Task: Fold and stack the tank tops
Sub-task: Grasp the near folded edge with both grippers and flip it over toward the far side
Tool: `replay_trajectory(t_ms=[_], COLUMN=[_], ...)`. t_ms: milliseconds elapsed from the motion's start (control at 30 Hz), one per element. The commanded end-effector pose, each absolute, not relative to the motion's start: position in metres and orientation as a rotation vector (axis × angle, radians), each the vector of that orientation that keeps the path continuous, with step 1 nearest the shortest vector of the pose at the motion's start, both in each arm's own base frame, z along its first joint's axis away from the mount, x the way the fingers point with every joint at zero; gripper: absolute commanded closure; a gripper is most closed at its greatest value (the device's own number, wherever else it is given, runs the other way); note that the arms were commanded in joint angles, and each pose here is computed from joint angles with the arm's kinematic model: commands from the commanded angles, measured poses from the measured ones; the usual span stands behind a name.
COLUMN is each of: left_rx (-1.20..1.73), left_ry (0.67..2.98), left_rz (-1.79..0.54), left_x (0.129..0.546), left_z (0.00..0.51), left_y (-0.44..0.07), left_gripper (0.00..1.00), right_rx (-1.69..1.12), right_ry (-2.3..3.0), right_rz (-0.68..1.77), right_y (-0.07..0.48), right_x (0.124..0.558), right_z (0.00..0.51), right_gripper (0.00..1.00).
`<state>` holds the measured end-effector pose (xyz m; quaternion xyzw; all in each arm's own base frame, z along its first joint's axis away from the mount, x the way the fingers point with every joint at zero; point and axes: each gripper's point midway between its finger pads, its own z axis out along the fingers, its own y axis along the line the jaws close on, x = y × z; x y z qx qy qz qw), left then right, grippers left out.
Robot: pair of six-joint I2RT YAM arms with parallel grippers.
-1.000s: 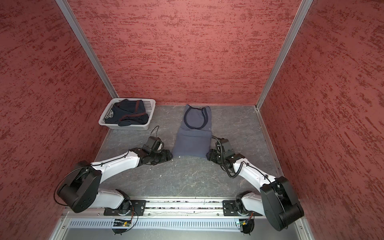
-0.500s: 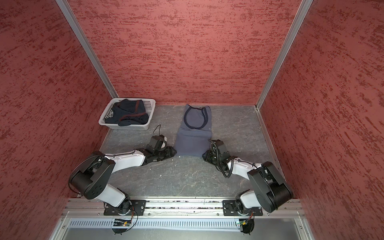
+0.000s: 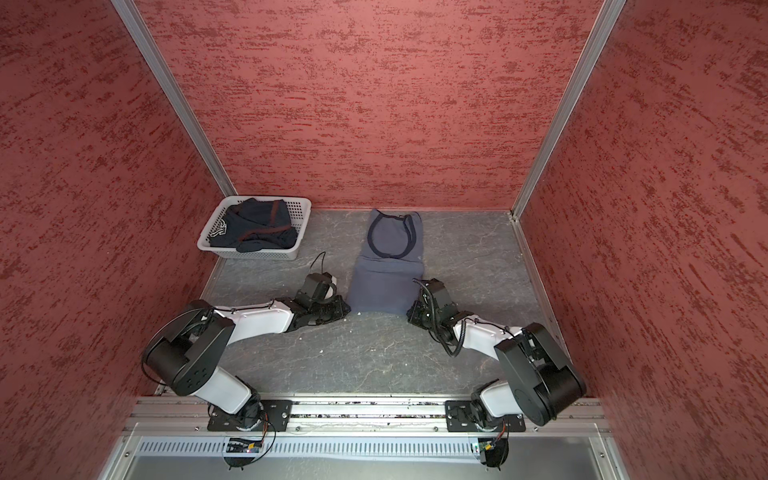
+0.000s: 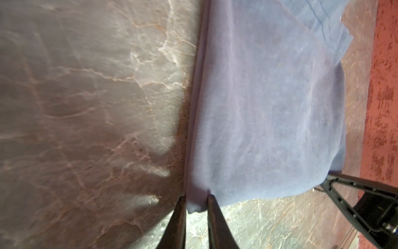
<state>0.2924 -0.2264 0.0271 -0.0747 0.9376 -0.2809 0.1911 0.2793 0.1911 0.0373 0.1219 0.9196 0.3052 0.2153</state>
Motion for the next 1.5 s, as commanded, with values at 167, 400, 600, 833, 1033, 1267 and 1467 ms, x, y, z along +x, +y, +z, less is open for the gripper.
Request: replay_trajectory(t_ms=[167,400,600,833,1033,1267,1467], left_rx=[-0.170,-0.148,-0.136,-0.115,-0.102,-0.170,-0.351], left_ry=[2.592,2.567,2.525,2.412,2.319,2.234,2.258], left_rz=[-0.786,-0.731,-0.681,-0.727,-0.777,-0.774,-0.765], left_x=[0.285,0.272,0.247,0.217,0.207,0.231,0.272], left_z=[0.045,0.060,0.093,0.162,0.215,0.258,0.251], left_y=[-0.231,-0.226,-0.220,-0.215,-0.215,-0.207,-0.192], left_gripper=[0.95,1.00,1.00,1.00,1.00,1.00,1.00], right_rx=[0.332,0.307,0.337,0.308,0.269,0.207,0.137], right_ry=[2.538,2.533,2.568,2.497,2.365,2.256,2.256], right_rz=[0.795,0.796,0.798,0.888,0.981,0.936,0.968], right_y=[0.189,0.189,0.186,0.188,0.193,0.201,0.228], right_x=[0.279,0.267,0.246,0.228,0.232,0.264,0.310], right_z=[0.050,0.063,0.086,0.147,0.213,0.264,0.268], right_gripper=[0.95,1.00,1.00,1.00,1.00,1.00,1.00])
